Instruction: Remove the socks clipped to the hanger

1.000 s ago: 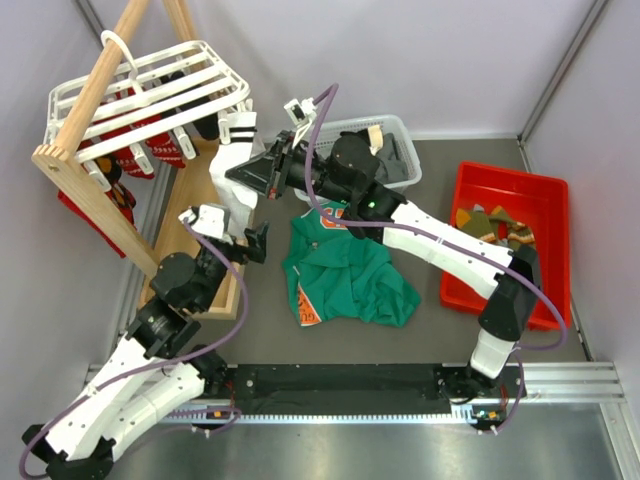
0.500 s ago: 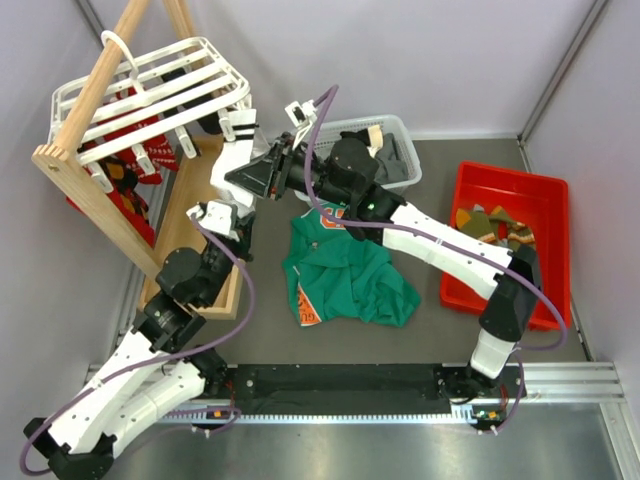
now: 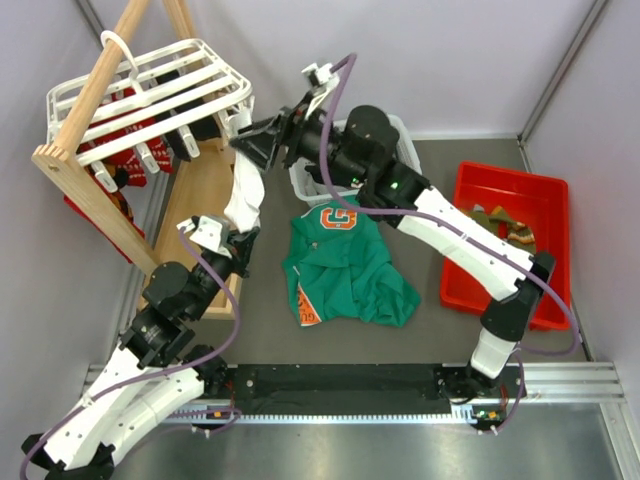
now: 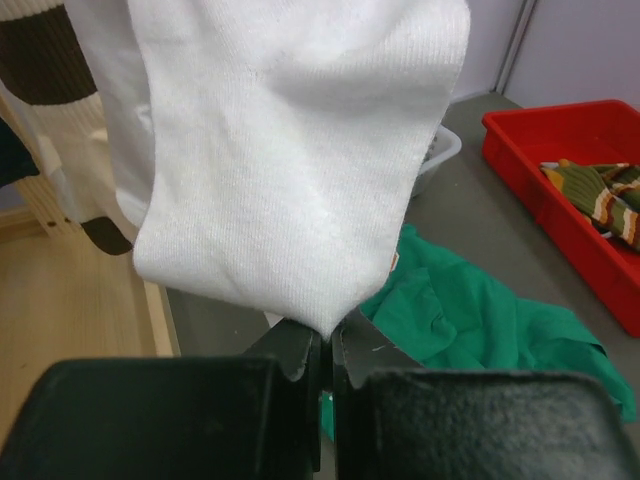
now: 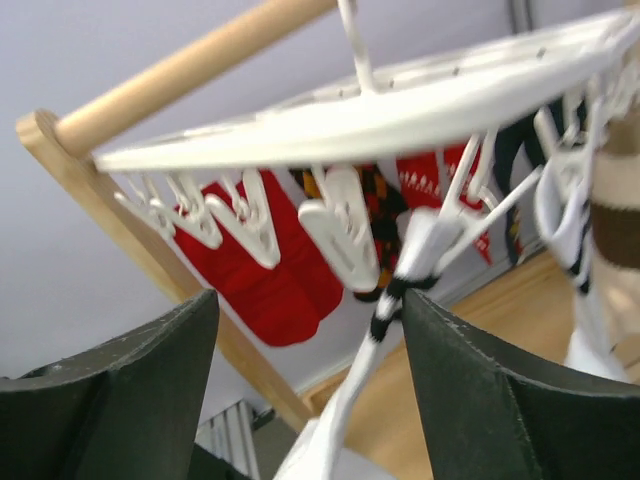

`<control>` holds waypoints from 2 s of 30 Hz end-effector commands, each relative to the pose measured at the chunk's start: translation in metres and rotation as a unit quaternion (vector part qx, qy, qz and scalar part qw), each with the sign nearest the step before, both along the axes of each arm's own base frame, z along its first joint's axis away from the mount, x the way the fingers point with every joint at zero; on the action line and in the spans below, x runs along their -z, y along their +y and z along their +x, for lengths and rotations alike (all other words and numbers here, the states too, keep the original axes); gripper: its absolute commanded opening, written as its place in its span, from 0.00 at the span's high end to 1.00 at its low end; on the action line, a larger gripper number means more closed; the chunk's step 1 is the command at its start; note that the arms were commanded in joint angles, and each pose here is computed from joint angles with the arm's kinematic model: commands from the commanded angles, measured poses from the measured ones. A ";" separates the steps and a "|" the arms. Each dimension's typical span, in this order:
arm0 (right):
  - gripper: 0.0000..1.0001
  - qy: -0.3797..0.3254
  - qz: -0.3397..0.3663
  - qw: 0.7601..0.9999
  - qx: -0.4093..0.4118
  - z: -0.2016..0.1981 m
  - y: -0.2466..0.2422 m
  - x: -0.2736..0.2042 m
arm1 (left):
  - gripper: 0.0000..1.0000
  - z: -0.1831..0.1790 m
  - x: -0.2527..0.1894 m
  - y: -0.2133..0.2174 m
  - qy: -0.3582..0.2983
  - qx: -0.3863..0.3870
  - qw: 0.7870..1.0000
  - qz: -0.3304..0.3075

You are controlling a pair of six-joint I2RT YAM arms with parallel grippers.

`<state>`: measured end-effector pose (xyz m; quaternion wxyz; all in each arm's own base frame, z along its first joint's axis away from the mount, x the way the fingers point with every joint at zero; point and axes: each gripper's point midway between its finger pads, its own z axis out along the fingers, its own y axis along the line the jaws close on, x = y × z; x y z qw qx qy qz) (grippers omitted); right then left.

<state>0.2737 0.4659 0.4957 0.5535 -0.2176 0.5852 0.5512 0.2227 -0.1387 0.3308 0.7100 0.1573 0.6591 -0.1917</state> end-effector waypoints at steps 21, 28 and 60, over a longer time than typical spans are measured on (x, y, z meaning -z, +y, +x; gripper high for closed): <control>0.40 -0.063 -0.015 0.994 0.089 0.067 -0.020 -0.030 | 1.00 -0.005 0.015 -0.006 0.017 0.018 1.000 -0.013; 0.43 -0.055 -0.010 0.996 0.076 0.067 -0.009 -0.026 | 1.00 -0.006 0.015 -0.006 0.018 0.021 1.000 -0.013; 1.00 -0.042 0.042 0.996 0.064 0.067 0.009 -0.045 | 1.00 -0.007 0.020 -0.006 0.037 0.018 0.999 -0.016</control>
